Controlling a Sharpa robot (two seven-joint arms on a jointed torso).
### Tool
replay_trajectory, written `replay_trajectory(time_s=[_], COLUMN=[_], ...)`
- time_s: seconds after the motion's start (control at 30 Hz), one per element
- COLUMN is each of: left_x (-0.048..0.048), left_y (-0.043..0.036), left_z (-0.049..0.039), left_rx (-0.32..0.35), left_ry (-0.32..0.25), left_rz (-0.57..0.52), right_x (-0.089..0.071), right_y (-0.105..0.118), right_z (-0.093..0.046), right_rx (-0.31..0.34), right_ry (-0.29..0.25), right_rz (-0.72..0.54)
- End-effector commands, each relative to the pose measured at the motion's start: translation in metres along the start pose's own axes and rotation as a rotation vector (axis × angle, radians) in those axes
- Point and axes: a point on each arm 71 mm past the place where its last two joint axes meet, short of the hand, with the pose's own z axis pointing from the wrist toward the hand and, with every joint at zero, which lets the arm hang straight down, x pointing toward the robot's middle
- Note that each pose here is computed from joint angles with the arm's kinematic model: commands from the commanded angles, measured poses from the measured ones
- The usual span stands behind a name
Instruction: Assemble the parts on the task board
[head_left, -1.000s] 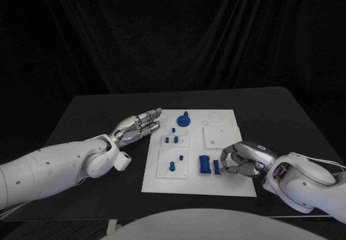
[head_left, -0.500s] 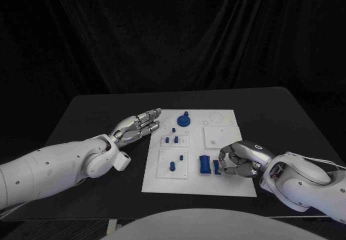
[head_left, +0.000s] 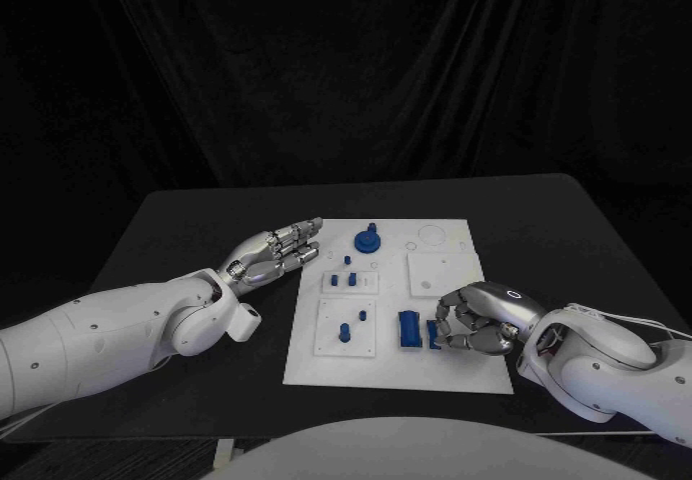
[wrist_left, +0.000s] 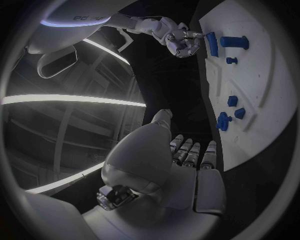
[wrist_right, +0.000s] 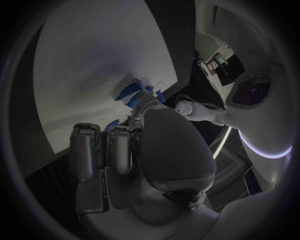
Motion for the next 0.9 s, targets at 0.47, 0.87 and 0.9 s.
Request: replay_trajectory(time_s=[0.47, 0.87, 0.9], left_x=[0.002, 0.0022, 0.0023], left_y=[-0.0034, -0.0032, -0.0032], left_z=[0.0009, 0.001, 0.0009], left_rx=[0.054, 0.053, 0.053], left_ry=[0.006, 0.007, 0.007], left_rz=[-0.01, -0.011, -0.011], right_x=[0.0036, 0.0048, 0.0049], right_y=[-0.0016, -0.0025, -0.0026], right_z=[0.0022, 0.0051, 0.0053], right_rx=[0.034, 0.046, 0.047], right_ry=[0.023, 0.025, 0.026], right_rz=[-0.029, -0.04, -0.04])
